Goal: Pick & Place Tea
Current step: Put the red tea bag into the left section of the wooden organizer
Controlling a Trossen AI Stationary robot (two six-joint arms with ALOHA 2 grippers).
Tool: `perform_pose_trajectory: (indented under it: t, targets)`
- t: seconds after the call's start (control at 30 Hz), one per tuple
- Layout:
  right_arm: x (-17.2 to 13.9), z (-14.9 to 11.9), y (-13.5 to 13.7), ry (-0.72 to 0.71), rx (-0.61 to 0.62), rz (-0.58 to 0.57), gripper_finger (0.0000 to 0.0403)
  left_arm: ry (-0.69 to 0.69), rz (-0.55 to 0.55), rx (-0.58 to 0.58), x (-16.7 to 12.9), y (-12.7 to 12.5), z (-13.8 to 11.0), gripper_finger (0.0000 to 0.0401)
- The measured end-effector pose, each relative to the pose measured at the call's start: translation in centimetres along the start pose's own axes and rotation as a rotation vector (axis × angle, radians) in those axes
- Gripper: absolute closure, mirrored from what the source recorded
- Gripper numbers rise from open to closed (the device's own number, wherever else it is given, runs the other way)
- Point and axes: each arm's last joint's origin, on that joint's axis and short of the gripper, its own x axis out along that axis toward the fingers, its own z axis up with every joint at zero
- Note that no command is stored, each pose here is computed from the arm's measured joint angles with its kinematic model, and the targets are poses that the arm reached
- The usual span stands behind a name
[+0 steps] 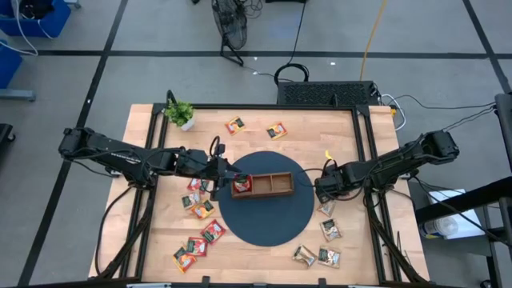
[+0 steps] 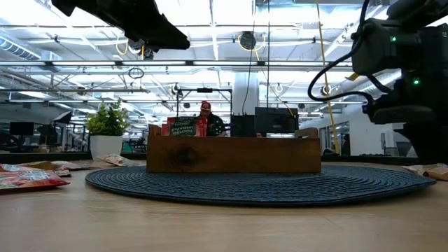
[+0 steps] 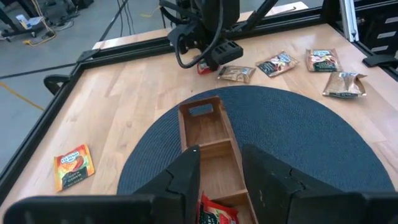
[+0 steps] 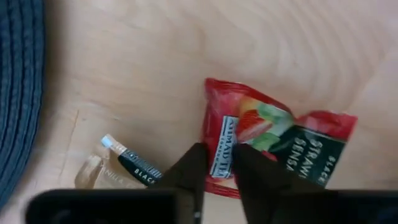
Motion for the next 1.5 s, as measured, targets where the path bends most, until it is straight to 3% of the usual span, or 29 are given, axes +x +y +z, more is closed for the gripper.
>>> perform_pose_trajectory:
  t: [0.07, 0.2, 0.33, 0.4, 0.47, 0.57, 0.63, 0.77, 0.9, 1.03, 1.17, 1.37, 1.5]
  targets:
    - [-0.1, 0.1, 0.2, -0.026, -0.053, 0.014, 0.0384, 0.0, 0.0, -0.002, 0.0, 0.0, 0.0, 0.0277]
    - [-1.1, 0.2, 1.1, -0.09, -0.131, 0.024, 0.0386, -0.001, 0.0, -0.002, 0.0, 0.0, 0.0, 0.0277]
    - [-3.8, 0.3, 2.3, -0.203, -0.251, -0.033, 0.0386, -0.002, 0.001, -0.004, 0.0, 0.0, 0.0, 0.0277]
    - [-6.1, 0.4, 3.6, -0.329, -0.336, -0.01, 0.0386, -0.011, 0.013, -0.031, 0.0, 0.1, 0.1, 0.0277]
    - [-8.3, 0.3, 5.1, -0.481, -0.473, 0.024, 0.0387, -0.05, 0.039, -0.087, 0.0, 0.3, 0.5, 0.0277]
    - [-9.8, -0.4, 6.9, -0.698, -0.787, -0.039, 0.0387, -0.111, 0.062, -0.191, 0.7, 1.0, 0.9, 0.0277]
    - [-10.8, -0.5, 8.6, -0.878, -0.927, -0.064, 0.0387, -0.114, 0.051, -0.23, 0.9, 1.4, 0.7, 0.0277]
    - [-10.1, 0.0, 11.2, -1.025, -1.169, -0.195, 0.0388, -0.137, 0.058, -0.32, 2.1, 2.2, 0.4, 0.0277]
    - [-9.5, 1.4, 13.8, -1.154, -1.228, -0.303, 0.0388, -0.134, 0.073, -0.41, 3.6, 2.7, 0.1, 0.0277]
    - [-8.4, 2.7, 15.3, -1.187, -1.294, -0.386, 0.0388, -0.109, 0.071, -0.449, 5.2, 2.8, 0.2, 0.0277]
    - [-7.9, 3.4, 16.2, -1.228, -1.299, -0.404, 0.0388, -0.101, 0.071, -0.472, 6.1, 2.9, 0.7, 0.0277]
    - [-8.9, 3.7, 16.7, -1.307, -1.271, -0.383, 0.0388, -0.09, 0.081, -0.65, 6.5, 3.8, 1.1, 0.0277]
    - [-9.6, 3.7, 16.9, -1.361, -1.269, -0.376, 0.0388, -0.087, 0.094, -0.707, 6.5, 4.4, 0.9, 0.0277]
